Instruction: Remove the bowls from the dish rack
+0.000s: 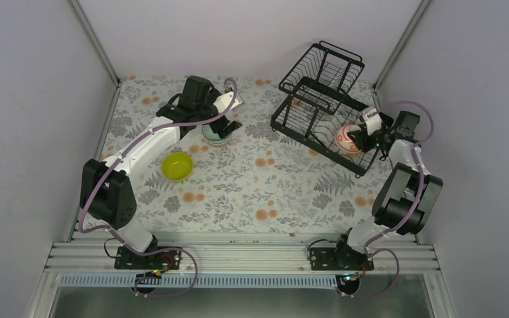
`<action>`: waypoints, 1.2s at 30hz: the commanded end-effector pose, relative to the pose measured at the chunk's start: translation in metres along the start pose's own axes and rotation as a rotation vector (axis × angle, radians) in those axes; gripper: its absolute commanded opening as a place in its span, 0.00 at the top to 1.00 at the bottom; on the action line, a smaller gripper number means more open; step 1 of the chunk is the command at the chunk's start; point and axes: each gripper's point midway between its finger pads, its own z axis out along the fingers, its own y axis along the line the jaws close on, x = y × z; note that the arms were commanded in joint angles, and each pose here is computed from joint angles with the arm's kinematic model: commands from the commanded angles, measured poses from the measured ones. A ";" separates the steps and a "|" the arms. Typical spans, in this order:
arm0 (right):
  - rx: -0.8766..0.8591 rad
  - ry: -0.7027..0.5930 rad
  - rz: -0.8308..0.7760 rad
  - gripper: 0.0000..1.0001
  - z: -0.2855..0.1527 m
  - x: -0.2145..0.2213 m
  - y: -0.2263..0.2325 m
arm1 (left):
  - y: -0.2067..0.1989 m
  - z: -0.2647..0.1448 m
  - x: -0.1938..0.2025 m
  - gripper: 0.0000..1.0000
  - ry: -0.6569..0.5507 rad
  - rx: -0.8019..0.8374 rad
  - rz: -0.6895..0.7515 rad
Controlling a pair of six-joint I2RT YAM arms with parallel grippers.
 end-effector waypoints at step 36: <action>0.076 -0.338 -0.019 0.66 -0.097 -0.121 -0.008 | -0.091 -0.044 -0.175 0.00 -0.353 0.332 0.135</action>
